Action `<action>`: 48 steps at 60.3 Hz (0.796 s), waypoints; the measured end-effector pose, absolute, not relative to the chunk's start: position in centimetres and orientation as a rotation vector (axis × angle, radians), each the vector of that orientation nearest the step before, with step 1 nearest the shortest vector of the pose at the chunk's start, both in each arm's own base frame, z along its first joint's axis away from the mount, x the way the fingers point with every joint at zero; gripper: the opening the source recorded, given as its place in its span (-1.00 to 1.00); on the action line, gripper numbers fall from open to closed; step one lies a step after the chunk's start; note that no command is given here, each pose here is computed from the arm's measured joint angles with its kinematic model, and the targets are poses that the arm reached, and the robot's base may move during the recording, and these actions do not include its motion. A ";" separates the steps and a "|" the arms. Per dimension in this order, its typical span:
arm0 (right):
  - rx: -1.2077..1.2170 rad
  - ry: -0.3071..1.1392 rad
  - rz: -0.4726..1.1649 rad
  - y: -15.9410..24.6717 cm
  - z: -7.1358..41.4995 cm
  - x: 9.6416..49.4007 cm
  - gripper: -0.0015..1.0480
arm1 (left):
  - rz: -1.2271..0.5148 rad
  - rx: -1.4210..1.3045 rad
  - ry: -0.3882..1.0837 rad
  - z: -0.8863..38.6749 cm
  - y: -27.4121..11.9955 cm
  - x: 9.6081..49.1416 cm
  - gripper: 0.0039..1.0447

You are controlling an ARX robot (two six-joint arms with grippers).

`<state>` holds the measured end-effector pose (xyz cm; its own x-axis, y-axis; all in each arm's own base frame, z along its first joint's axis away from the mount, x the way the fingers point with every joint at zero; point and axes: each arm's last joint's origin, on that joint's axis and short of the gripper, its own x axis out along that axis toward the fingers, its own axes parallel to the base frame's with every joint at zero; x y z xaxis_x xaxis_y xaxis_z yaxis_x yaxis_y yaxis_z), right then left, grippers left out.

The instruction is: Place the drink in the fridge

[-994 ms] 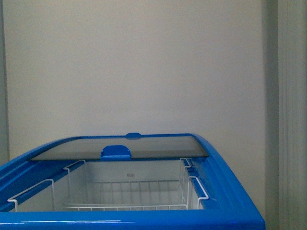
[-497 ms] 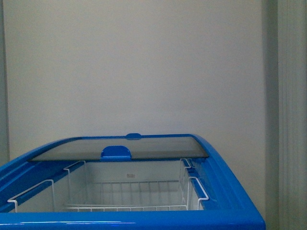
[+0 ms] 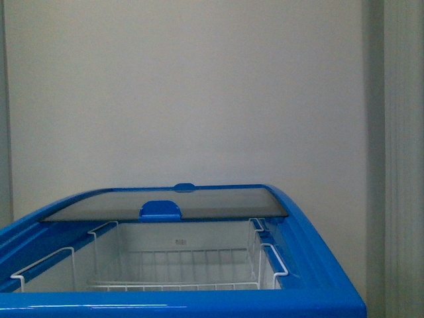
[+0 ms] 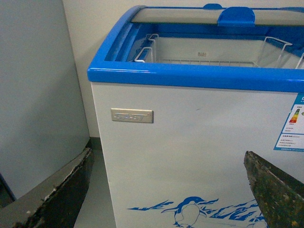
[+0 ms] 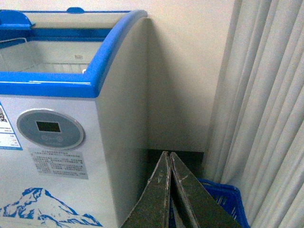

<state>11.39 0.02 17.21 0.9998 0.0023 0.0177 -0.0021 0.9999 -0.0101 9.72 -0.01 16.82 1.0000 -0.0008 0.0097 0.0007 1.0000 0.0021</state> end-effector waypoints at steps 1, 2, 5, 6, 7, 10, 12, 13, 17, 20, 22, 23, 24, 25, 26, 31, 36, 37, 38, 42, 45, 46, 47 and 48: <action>-0.010 -0.018 0.002 0.0 17.2 11.4 -0.95 | -0.001 0.002 -0.010 16.8 0.0 9.7 0.85; -0.010 -0.017 0.002 0.0 17.2 11.3 -0.95 | -0.001 0.002 -0.010 16.8 0.0 9.7 0.85; -0.010 -0.016 0.002 0.0 17.2 11.2 -0.95 | -0.001 0.002 -0.010 16.8 0.0 9.7 0.85; -0.010 -0.017 0.002 0.0 17.2 11.2 -0.95 | -0.001 0.002 -0.010 16.8 0.0 9.7 0.85; -0.010 -0.017 0.002 0.0 17.2 11.2 -0.95 | -0.001 0.002 -0.010 16.8 0.0 9.7 0.85; -0.010 -0.017 0.002 0.0 17.2 11.1 -0.95 | -0.001 0.002 -0.010 16.8 0.0 9.7 0.85; -0.010 -0.019 0.002 0.0 17.2 11.0 -0.95 | -0.001 0.002 -0.010 16.8 0.0 9.7 0.85; -0.010 -0.017 0.002 0.0 17.2 11.0 -0.95 | -0.001 0.002 -0.010 16.8 0.0 9.7 0.85; -0.010 -0.016 0.002 0.0 17.1 10.9 -0.95 | -0.001 0.002 -0.010 16.8 0.0 9.7 0.85; -0.010 -0.006 0.002 0.0 17.0 10.5 -0.95 | -0.001 0.002 -0.010 16.8 0.0 9.7 0.85; -0.010 0.018 0.002 0.0 16.7 10.1 -0.95 | -0.001 0.002 -0.010 16.8 0.0 9.7 0.85; -0.010 0.020 0.002 0.0 16.7 10.0 -0.95 | 0.000 0.002 -0.010 16.8 0.0 9.7 0.85; -0.010 0.003 0.002 0.0 16.8 9.8 -0.95 | 0.000 0.002 -0.010 16.8 0.0 9.7 0.85; -0.010 -0.005 0.003 0.0 16.8 9.8 -0.95 | -0.001 0.002 -0.010 16.8 0.0 9.7 0.85; -0.010 -0.013 0.003 0.0 16.9 9.7 -0.95 | -0.001 0.002 -0.010 16.8 0.0 9.7 0.85; -0.010 -0.013 0.000 0.0 16.9 9.7 -0.95 | -0.001 0.002 -0.010 16.8 0.0 9.7 0.85; -0.010 -0.013 0.002 0.0 16.9 9.7 -0.90 | -0.001 0.002 -0.010 16.8 0.0 9.7 0.85; -0.010 -0.013 0.002 0.0 16.9 9.7 -0.81 | -0.001 0.002 -0.010 16.8 0.0 9.7 0.85; -0.010 -0.013 0.002 0.0 16.9 9.7 -0.77 | -0.001 0.002 -0.010 16.8 0.0 9.7 0.85; -0.010 -0.013 0.002 0.0 16.9 9.7 -0.57 | -0.001 0.002 -0.010 16.8 0.0 9.7 0.85; -0.010 -0.013 0.002 0.0 16.9 9.7 -0.37 | -0.001 0.002 -0.010 16.8 0.0 9.7 0.85; -0.010 -0.013 0.002 0.0 16.9 9.7 -0.31 | -0.001 0.002 -0.010 16.8 0.0 9.7 0.85; -0.010 -0.013 0.002 0.0 16.9 9.7 -0.27 | -0.001 0.002 -0.010 16.8 0.0 9.7 0.85; -0.010 -0.013 0.002 0.0 16.9 9.7 -0.21 | -0.001 0.002 -0.010 16.8 0.0 9.7 0.85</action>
